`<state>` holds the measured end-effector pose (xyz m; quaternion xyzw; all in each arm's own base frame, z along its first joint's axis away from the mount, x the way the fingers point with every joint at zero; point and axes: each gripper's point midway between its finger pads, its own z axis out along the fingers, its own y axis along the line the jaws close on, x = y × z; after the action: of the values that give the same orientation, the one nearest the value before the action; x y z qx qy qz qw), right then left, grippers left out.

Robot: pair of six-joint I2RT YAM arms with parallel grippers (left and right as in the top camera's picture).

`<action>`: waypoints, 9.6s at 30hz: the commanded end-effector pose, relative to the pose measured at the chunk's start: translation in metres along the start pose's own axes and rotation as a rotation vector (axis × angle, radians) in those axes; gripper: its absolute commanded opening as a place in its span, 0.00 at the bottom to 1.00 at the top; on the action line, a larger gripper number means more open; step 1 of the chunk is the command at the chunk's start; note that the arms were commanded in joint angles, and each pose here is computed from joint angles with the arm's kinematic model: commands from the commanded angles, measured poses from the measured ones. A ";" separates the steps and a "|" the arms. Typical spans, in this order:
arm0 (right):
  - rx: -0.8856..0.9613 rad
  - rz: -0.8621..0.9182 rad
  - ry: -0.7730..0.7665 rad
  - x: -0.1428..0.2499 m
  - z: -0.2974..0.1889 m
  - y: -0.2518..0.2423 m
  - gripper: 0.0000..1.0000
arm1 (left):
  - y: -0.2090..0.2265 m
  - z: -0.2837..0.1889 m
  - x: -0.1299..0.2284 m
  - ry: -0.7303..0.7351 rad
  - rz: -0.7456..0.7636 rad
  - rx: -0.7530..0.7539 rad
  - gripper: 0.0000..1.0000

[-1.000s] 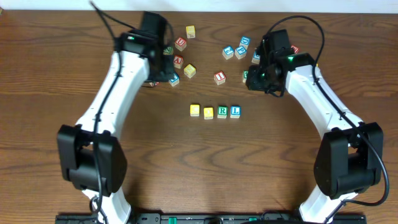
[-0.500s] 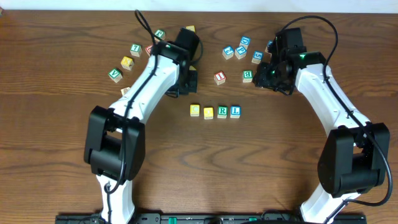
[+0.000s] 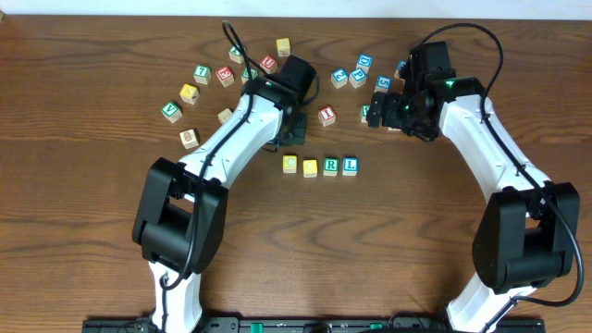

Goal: Spell out CORL

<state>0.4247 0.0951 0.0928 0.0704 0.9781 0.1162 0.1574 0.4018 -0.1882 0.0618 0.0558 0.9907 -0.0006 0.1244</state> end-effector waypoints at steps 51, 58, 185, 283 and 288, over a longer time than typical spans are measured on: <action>-0.029 0.069 -0.077 -0.024 -0.018 -0.023 0.99 | -0.007 0.030 0.024 0.106 0.062 0.092 0.07; -0.029 0.069 -0.077 -0.024 -0.018 -0.023 0.99 | -0.011 0.030 0.031 0.125 0.070 0.091 0.08; -0.029 0.068 -0.076 -0.024 -0.018 -0.022 0.99 | -0.015 0.030 0.068 0.223 -0.133 0.061 0.08; -0.056 -0.208 0.090 0.062 0.079 0.102 0.01 | 0.084 -0.051 -0.010 -0.065 -0.244 0.065 0.07; -0.006 -0.181 0.095 0.063 0.079 0.092 0.01 | 0.084 -0.051 -0.010 -0.065 -0.243 0.065 0.08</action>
<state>0.4010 0.2192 0.0282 -0.0430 0.9831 0.1309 0.1208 0.4027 -0.1068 0.1042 -0.0637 0.9869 -0.0542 0.1379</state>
